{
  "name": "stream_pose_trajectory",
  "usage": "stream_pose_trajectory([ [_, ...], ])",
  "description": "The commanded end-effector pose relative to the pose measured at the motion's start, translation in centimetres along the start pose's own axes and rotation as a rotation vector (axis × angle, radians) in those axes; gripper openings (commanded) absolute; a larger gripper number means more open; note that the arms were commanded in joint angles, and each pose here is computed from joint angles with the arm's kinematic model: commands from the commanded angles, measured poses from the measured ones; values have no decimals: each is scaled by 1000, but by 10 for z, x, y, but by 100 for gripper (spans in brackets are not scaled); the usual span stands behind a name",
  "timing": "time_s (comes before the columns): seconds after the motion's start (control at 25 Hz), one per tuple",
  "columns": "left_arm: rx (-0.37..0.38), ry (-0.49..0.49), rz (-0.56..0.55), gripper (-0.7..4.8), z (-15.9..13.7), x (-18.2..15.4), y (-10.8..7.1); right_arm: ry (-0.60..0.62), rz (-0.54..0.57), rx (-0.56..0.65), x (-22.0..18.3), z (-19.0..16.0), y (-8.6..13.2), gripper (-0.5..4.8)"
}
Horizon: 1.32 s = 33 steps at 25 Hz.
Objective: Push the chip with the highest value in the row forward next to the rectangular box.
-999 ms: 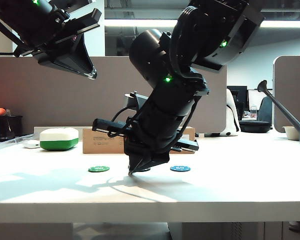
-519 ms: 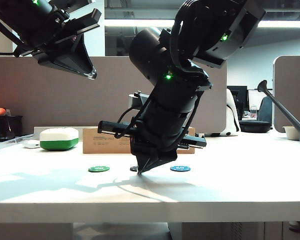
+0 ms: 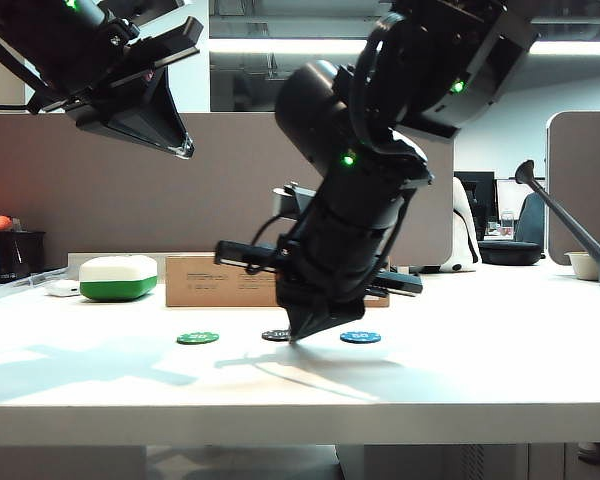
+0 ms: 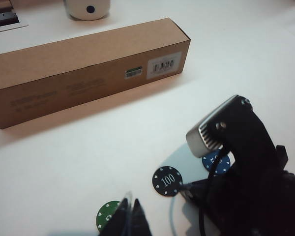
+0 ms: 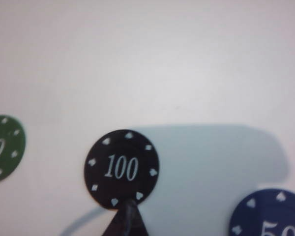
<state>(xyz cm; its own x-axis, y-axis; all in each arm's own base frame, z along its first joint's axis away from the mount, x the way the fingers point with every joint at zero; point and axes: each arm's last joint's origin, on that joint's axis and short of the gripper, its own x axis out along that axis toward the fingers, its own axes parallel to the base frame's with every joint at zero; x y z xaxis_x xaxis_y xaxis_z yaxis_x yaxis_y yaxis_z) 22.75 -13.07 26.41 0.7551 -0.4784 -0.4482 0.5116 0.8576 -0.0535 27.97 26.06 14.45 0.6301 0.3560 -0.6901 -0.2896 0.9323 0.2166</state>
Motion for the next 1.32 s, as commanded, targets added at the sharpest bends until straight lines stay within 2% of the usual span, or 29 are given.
stream_pose_trajectory([
  [0.04,4,-14,-2,-5,2,-1,0,4,25,6,0,2,-1,-6],
  [0.36,4,-14,-2,-5,2,-1,0,11,51,-12,-3,-2,9,-6],
  [1.12,4,-14,-2,-5,2,-1,0,-25,34,15,7,5,0,-6],
  [1.32,4,-14,-2,-5,2,-1,0,-2,53,21,14,7,-2,-6],
])
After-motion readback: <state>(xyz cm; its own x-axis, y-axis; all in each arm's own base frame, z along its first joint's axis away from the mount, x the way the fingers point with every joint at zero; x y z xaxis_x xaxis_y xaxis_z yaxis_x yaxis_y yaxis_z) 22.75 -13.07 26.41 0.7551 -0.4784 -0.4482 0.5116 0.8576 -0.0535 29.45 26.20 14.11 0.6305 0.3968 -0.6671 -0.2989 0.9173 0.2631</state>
